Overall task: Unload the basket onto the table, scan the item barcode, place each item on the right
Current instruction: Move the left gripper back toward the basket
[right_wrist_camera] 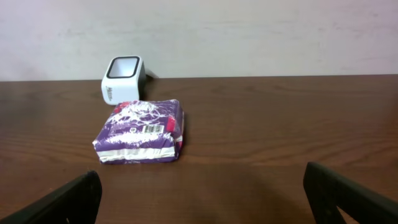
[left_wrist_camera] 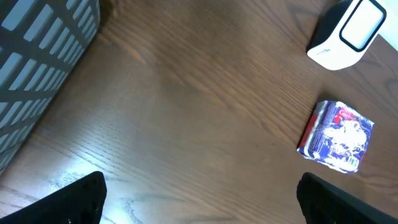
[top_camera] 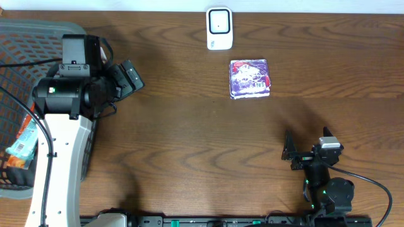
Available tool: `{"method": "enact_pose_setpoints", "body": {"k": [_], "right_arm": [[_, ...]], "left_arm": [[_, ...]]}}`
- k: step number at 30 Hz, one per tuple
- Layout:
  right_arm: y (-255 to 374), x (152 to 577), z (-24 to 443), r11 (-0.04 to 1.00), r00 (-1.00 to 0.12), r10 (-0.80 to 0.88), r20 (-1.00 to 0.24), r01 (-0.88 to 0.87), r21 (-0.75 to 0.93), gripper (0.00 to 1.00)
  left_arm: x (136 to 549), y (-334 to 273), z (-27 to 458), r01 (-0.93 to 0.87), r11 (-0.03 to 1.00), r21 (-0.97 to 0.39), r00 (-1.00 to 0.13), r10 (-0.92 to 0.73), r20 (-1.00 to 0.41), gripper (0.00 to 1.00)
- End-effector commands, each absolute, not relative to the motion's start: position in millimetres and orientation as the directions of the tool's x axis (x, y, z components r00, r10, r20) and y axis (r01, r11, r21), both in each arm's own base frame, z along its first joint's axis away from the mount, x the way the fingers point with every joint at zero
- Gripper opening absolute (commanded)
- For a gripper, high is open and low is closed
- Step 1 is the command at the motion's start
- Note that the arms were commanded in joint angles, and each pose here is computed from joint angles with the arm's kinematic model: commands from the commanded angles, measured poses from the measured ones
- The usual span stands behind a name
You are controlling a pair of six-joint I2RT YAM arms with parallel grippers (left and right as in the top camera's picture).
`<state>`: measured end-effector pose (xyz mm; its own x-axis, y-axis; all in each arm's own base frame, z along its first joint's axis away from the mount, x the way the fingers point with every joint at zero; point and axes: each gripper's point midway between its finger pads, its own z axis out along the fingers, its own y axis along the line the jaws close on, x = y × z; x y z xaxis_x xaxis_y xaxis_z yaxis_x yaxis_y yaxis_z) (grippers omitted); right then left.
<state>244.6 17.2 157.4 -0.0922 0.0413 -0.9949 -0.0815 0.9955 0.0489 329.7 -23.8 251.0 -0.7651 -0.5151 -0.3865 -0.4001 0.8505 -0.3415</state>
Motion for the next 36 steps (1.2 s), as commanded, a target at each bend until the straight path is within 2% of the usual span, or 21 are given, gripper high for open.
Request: {"method": "enact_pose_setpoints", "body": {"k": [1, 29, 36], "right_arm": [[14.5, 244.8, 156.8, 0.996, -0.089, 0.046, -0.995, -0.069, 0.052, 0.99], [14.6, 244.8, 156.8, 0.996, -0.089, 0.045, -0.995, -0.069, 0.052, 0.99], [14.5, 244.8, 156.8, 0.996, -0.089, 0.045, -0.995, -0.069, 0.051, 0.99]], "left_arm": [[328.4, -20.3, 253.8, -0.403, 0.852, -0.333, -0.759, -0.515, -0.399, 0.98], [319.5, -19.1, 248.6, -0.418, 0.853, -0.311, -0.774, -0.514, -0.369, 0.98], [322.6, 15.8, 251.3, -0.492, 0.847, -0.203, -0.719, -0.526, -0.455, 0.98]]}}
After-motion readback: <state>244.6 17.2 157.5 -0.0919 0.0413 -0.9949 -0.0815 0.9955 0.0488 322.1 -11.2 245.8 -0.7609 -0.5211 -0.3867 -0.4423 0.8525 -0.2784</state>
